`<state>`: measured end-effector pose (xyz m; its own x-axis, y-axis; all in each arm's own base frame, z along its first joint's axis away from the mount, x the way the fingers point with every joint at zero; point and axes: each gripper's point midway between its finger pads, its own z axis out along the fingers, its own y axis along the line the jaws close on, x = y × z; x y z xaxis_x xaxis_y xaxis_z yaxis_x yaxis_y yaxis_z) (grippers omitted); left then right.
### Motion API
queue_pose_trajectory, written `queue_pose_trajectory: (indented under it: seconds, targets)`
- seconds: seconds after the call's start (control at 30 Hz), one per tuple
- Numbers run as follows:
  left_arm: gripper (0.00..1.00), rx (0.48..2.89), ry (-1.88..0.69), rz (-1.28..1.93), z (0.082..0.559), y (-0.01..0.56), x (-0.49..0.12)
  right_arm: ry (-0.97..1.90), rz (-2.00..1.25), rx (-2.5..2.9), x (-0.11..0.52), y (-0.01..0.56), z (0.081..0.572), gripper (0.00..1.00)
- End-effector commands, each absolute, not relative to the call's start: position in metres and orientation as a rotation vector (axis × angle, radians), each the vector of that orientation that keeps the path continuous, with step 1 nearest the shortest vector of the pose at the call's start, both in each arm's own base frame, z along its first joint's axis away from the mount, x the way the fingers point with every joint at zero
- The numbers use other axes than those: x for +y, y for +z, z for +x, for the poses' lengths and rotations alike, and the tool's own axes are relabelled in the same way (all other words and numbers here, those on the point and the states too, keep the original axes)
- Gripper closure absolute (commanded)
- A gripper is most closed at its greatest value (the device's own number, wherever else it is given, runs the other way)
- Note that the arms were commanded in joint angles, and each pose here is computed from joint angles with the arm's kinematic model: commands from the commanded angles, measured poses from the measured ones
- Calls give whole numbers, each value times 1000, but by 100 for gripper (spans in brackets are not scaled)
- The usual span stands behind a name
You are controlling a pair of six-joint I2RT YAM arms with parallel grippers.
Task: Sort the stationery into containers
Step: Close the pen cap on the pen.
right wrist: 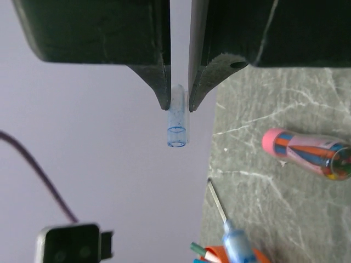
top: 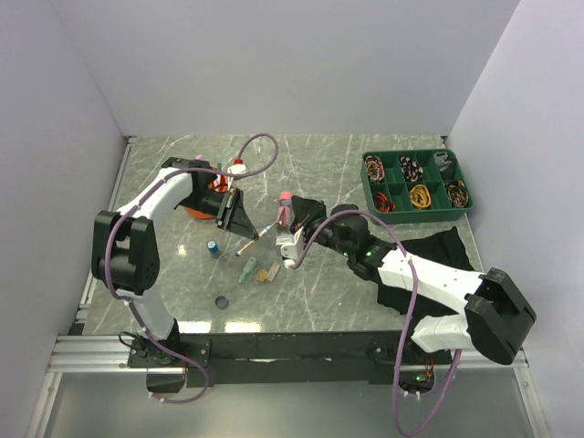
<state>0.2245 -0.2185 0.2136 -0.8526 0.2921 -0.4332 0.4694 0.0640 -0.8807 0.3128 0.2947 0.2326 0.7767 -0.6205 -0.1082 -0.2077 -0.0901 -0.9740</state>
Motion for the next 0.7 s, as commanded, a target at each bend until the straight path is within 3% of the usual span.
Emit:
queue_pose_trajectory:
  seconds: [0.0, 0.67]
  targets:
    - [99, 2144, -1935, 785, 231, 230, -224, -425, -1572, 553, 304, 271, 308, 100]
    - [99, 2119, -1935, 781, 238, 232, -223, -323, -1724, 481, 310, 256, 282, 100]
